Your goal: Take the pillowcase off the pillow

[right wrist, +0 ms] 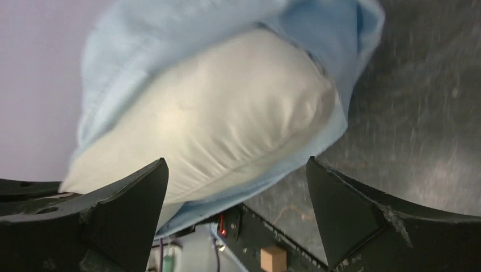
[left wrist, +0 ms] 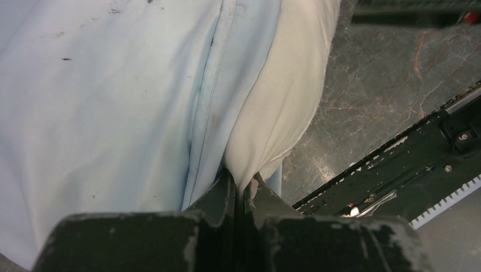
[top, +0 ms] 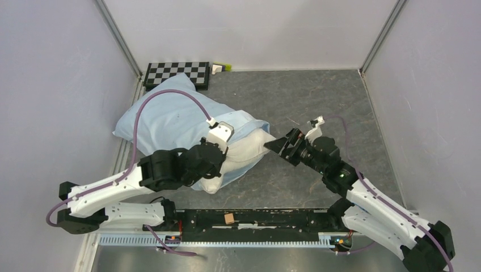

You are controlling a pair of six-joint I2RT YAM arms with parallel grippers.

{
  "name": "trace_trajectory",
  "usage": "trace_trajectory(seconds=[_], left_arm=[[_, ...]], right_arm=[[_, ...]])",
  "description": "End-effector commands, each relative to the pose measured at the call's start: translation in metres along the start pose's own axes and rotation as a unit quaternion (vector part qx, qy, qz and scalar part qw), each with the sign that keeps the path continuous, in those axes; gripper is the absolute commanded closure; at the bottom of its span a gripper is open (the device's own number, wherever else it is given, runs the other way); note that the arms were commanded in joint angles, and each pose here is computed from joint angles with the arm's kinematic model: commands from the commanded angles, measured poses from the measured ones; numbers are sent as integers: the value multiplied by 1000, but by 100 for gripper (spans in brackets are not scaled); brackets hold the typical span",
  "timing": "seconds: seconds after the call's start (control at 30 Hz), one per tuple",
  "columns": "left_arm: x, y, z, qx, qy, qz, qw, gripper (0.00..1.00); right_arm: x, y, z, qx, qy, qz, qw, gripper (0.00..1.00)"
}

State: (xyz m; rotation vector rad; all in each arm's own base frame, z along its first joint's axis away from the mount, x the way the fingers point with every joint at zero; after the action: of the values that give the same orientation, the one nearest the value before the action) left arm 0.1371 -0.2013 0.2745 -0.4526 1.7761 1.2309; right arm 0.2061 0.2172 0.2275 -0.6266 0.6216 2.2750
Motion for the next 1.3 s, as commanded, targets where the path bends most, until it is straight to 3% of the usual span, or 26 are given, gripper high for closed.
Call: trace_trajectory(seconds=[0.0, 0.27, 0.47, 0.67, 0.93, 1.0, 1.17, 1.23, 1.27], left_arm=[[-34, -7, -31, 50, 47, -58, 996, 98], [-25, -24, -55, 82, 41, -37, 995, 98], [-20, -33, -66, 94, 43, -25, 994, 98], [-20, -33, -84, 145, 41, -20, 988, 98], [-12, -18, -124, 278, 29, 3, 960, 98], [-8, -14, -133, 308, 18, 16, 951, 98], [-10, -5, -134, 326, 18, 12, 945, 97], [-13, -3, -125, 308, 25, 1, 951, 88], [-14, -3, -119, 295, 30, -5, 955, 75]], right_arm=[[37, -5, 11, -64, -148, 57, 985, 2], [46, -8, 22, -110, -196, 25, 974, 2], [41, 5, 11, -163, -244, -43, 955, 2], [48, -8, 18, -143, -243, -10, 959, 2], [50, -26, 24, -151, -251, -5, 956, 2], [53, -32, 22, -144, -246, -2, 959, 18], [62, -35, 19, -142, -230, 15, 963, 98], [61, -33, 16, -145, -230, 8, 962, 100], [60, -30, 15, -149, -226, 1, 963, 100]])
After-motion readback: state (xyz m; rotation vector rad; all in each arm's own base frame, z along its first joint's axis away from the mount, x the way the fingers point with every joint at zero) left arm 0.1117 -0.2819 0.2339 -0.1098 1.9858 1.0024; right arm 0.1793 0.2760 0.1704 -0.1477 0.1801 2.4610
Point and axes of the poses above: each gripper's point midway between its finger pads, its own y axis back along the fingers, its own z axis along the line the jaws close on, x = y × z, the point moved 2 cm from there along y, back along the fingers, and after that the axes turned 7 degrees about y, right-handed, at the moved point
